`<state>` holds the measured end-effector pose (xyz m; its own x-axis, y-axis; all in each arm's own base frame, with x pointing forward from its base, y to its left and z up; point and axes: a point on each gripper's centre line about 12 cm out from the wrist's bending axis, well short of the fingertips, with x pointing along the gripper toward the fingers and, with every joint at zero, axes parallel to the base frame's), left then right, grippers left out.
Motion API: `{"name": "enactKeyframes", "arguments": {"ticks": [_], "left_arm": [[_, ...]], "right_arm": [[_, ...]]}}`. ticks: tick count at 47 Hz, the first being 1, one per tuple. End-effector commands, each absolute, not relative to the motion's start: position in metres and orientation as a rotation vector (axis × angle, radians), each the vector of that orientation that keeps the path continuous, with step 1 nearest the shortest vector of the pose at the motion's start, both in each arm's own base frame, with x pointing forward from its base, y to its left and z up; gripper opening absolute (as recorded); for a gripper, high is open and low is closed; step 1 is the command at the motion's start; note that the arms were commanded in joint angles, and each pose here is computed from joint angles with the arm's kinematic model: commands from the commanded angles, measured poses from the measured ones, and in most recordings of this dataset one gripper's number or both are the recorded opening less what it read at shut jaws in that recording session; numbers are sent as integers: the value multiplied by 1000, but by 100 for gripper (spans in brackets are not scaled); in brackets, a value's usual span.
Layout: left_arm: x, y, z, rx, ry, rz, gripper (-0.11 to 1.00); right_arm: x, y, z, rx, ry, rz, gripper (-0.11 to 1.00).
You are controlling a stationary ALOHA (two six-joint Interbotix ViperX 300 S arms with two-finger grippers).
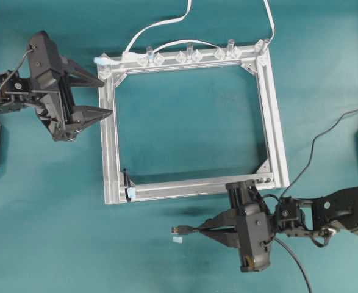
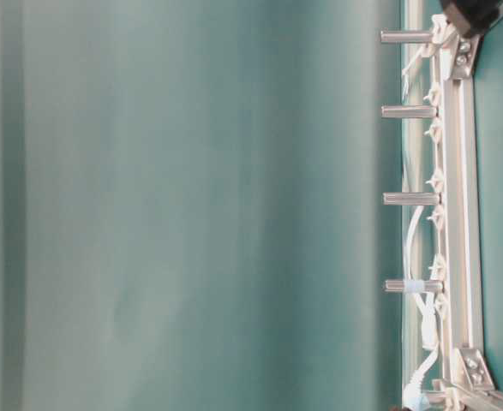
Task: Insert the wire through the string loop located on the left side.
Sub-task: 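Lift the cable with the right gripper toward the frame's lower-right corner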
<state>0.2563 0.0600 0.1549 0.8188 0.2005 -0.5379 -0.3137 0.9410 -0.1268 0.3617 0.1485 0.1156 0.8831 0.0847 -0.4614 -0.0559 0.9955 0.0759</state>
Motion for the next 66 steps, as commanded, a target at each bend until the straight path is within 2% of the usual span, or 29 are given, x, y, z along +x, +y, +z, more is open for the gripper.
{"name": "enactKeyframes", "arguments": {"ticks": [1, 30, 66], "left_arm": [[259, 59, 161, -206, 524, 267, 88], [261, 50, 162, -203, 524, 236, 88], [257, 33, 155, -189, 551, 176, 88]], "right_arm": [[366, 150, 133, 78, 438, 77, 7], [369, 147, 135, 78, 430, 71, 7], [388, 106, 137, 3, 437, 7, 7]]}}
